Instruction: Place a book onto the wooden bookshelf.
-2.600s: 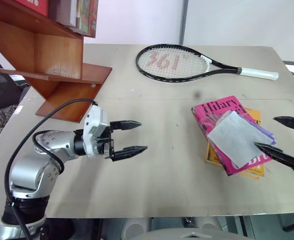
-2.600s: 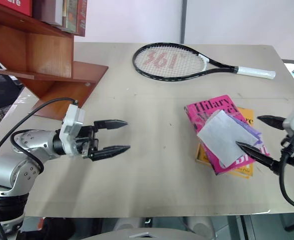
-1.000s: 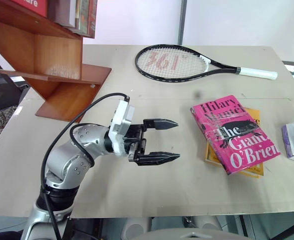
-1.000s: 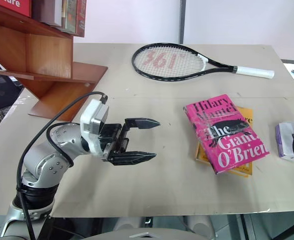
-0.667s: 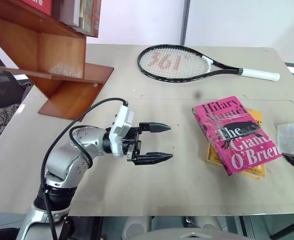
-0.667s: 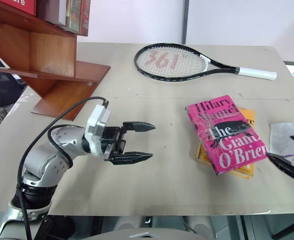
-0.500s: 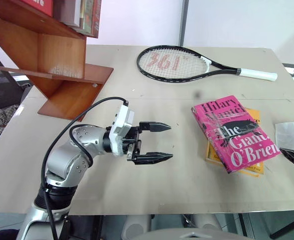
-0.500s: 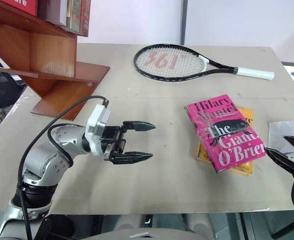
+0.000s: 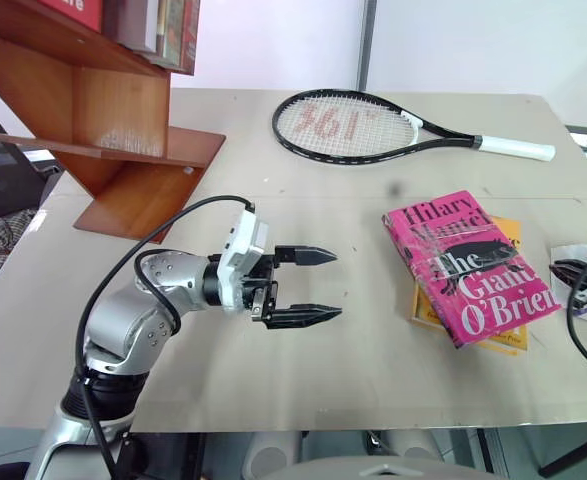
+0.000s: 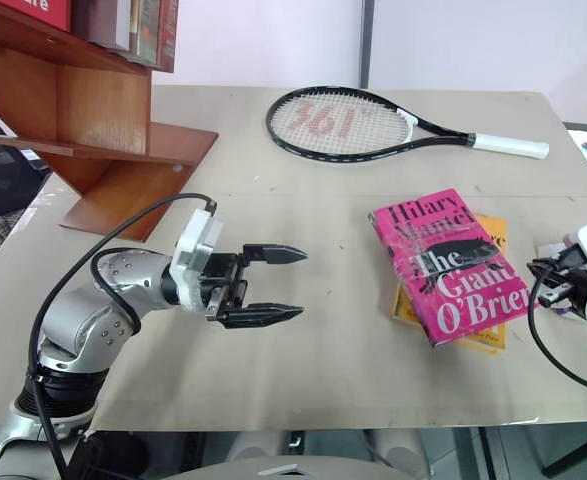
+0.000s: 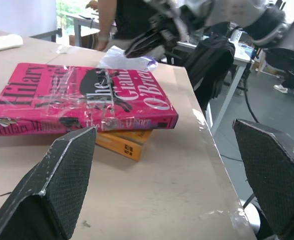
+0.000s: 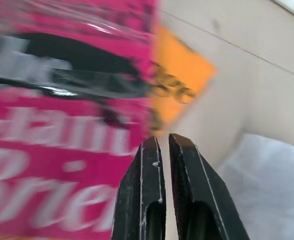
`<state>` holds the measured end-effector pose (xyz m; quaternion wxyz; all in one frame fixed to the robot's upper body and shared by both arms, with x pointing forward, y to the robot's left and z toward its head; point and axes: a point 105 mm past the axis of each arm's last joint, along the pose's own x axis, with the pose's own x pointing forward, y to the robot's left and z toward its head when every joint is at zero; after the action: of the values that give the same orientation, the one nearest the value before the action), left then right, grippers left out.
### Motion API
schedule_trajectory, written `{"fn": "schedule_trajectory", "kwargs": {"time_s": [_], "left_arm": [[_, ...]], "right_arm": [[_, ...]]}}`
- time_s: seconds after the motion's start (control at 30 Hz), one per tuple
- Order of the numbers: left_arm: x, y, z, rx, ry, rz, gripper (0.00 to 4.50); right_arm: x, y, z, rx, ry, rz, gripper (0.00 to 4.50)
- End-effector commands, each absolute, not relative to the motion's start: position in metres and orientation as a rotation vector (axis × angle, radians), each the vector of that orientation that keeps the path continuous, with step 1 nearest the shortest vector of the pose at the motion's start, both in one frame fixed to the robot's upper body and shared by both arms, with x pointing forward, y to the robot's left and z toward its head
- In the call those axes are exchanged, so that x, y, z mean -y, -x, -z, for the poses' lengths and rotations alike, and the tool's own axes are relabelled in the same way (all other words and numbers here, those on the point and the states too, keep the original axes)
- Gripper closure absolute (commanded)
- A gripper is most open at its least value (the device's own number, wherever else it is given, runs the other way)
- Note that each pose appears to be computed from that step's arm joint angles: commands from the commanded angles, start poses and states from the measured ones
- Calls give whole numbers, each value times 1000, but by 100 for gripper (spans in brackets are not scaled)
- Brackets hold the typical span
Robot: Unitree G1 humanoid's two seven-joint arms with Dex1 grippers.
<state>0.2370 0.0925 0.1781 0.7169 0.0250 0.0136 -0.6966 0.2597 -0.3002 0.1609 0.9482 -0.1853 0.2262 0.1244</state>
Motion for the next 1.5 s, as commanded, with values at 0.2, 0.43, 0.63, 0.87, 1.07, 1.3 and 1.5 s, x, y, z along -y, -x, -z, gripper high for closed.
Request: {"fn": "schedule_trajectory", "kwargs": {"time_s": [0.2, 0.43, 0.63, 0.87, 1.07, 1.3, 1.5], "left_arm": [[-105, -230, -196, 21, -161, 1512, 0], [-110, -230, -196, 17, -173, 1465, 0], [-108, -231, -198, 19, -171, 1463, 0], [-104, -247, -189, -46, -117, 1391, 0], [-99, -257, -172, -138, -96, 1382, 0], [-88, -276, -154, -294, -1, 1388, 0], [-59, -302, -148, -556, 337, 1352, 0]], "right_arm": [[298, -294, -141, -524, 445, -262, 435], [276, -296, -139, -515, 396, -363, 435], [269, -295, -134, -518, 389, -376, 435], [284, -275, -171, -347, 460, -343, 435], [280, -205, -187, -333, 480, -431, 220], [252, -137, -218, -131, 293, -572, 4], [244, -111, -228, -86, 231, -611, 4]]}}
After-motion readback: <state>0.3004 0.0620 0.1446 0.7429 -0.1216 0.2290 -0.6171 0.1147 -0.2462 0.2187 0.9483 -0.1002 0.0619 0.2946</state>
